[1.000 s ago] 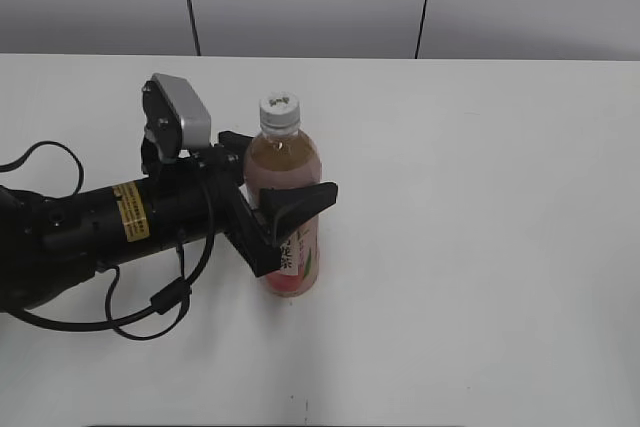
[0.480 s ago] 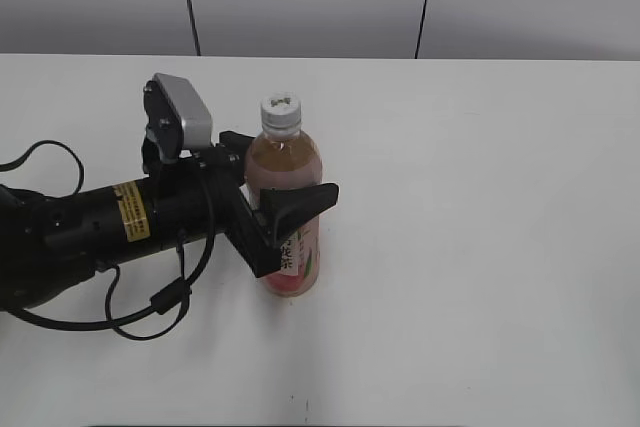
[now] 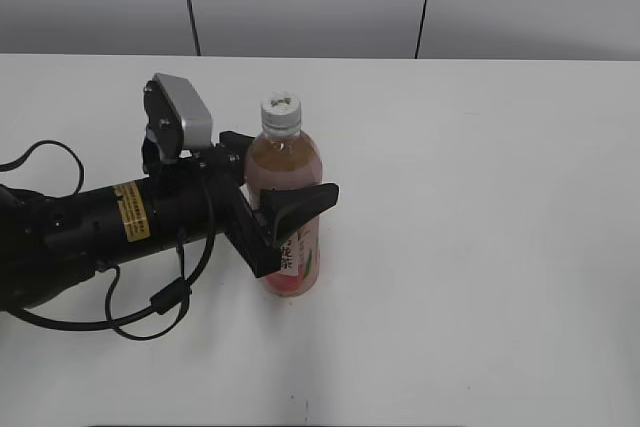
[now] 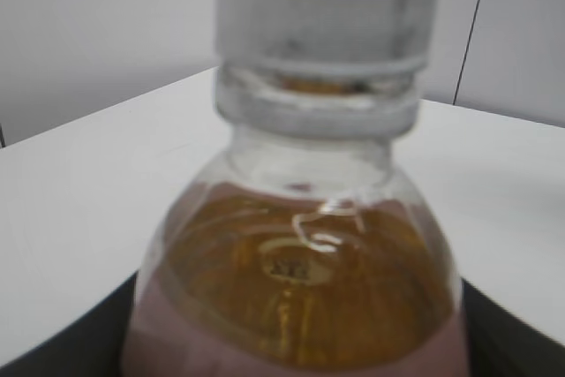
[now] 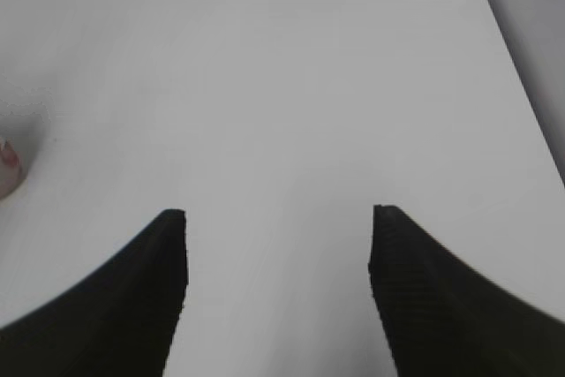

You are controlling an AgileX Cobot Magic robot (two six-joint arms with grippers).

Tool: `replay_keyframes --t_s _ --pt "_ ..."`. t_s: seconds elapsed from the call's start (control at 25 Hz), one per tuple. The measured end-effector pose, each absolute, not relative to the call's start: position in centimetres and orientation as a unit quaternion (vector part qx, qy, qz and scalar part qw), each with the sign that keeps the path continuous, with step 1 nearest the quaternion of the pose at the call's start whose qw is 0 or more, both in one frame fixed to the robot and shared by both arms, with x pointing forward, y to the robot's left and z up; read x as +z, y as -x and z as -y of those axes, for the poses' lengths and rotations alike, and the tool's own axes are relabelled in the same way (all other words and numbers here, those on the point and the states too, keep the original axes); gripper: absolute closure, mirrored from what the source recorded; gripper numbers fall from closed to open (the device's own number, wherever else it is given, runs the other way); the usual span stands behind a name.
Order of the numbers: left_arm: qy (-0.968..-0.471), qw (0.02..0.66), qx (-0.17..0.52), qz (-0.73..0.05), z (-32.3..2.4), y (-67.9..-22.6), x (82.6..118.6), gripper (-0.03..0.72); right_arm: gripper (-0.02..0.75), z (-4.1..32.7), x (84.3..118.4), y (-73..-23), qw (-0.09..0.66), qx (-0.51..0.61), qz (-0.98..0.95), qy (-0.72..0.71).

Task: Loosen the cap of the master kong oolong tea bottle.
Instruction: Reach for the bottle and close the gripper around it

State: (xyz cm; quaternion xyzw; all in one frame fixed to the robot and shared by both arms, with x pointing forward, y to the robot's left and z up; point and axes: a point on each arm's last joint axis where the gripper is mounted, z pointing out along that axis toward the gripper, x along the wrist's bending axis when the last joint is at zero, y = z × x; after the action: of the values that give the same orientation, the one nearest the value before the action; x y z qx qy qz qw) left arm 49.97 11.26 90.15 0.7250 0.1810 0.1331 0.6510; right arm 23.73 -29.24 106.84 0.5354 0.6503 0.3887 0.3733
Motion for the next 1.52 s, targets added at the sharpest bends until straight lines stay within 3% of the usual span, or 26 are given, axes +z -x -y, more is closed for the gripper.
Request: replay_keyframes --t_s 0.2,0.76,1.16,1.52 --pt "-0.725 0.651 0.133 -0.181 -11.3 -50.0 90.1 0.244 0.286 29.0 110.1 -28.4 0.363 0.373 -0.668 -0.531" --pt "-0.725 0.651 0.133 -0.181 -11.3 -50.0 90.2 0.244 0.307 25.1 115.8 -45.8 0.167 0.294 -0.829 -0.445" --pt "-0.725 0.652 0.133 -0.180 -11.2 -50.0 90.2 0.244 0.307 15.1 117.1 -54.5 0.123 0.261 -0.889 -0.356" --pt "-0.725 0.652 0.133 -0.180 -11.2 -49.9 90.2 0.244 0.307 5.8 114.0 -53.3 0.043 0.250 -0.897 -0.363"
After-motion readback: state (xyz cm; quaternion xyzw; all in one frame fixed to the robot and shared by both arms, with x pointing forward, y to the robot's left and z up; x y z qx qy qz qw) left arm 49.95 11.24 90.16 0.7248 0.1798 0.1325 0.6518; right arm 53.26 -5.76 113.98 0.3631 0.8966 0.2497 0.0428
